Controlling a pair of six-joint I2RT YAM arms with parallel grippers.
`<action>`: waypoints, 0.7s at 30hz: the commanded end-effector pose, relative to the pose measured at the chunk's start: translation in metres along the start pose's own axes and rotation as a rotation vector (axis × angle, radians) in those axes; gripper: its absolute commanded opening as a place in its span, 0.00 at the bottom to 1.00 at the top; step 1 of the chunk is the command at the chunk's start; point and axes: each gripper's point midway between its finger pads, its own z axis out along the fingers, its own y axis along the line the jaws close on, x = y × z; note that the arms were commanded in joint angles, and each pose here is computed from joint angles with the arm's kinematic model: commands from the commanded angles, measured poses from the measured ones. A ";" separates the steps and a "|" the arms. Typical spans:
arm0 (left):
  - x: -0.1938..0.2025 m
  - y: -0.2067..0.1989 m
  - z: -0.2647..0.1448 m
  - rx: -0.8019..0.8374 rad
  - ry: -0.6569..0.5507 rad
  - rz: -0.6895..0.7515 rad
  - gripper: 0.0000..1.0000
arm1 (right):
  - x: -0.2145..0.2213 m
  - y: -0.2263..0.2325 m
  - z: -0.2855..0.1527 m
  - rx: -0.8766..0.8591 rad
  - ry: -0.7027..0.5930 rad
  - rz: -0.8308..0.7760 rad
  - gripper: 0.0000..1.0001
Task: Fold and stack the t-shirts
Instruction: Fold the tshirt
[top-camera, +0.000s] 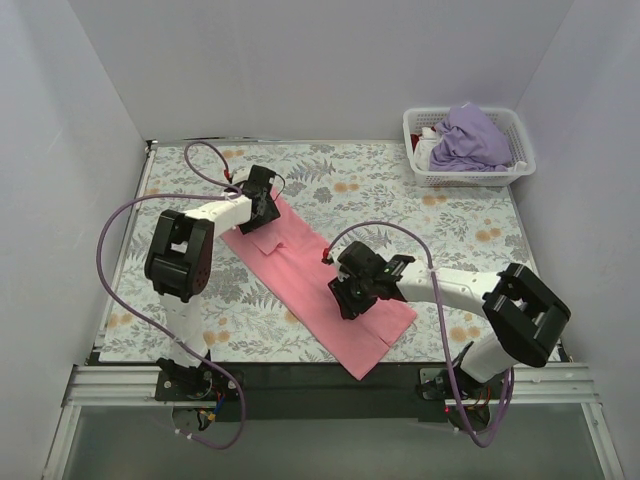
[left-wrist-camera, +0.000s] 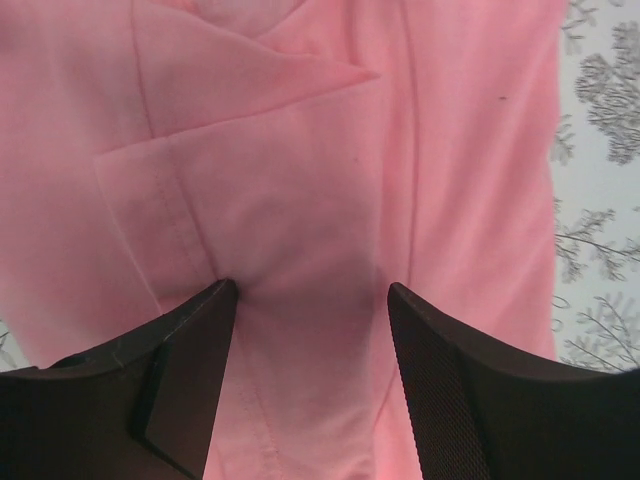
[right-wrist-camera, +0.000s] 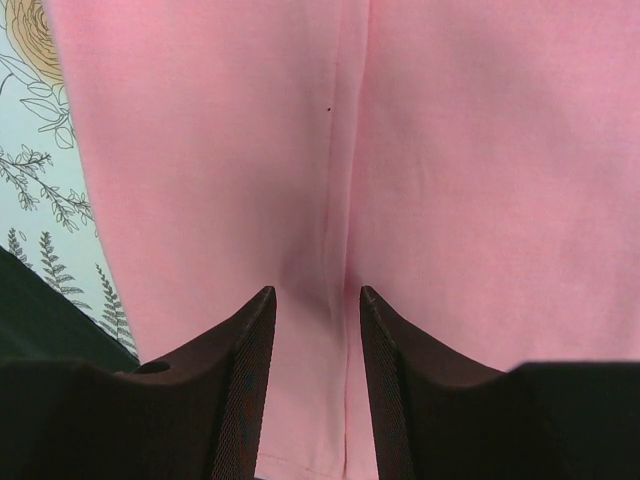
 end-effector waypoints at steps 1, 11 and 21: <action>0.003 0.000 0.006 -0.002 0.001 -0.024 0.61 | -0.003 0.001 0.005 -0.014 -0.015 -0.010 0.46; 0.015 -0.052 0.059 0.105 0.051 0.084 0.61 | 0.002 0.030 0.032 -0.129 0.044 0.023 0.46; 0.003 -0.145 0.081 0.330 -0.014 0.271 0.64 | -0.037 0.030 0.058 -0.091 0.010 0.058 0.47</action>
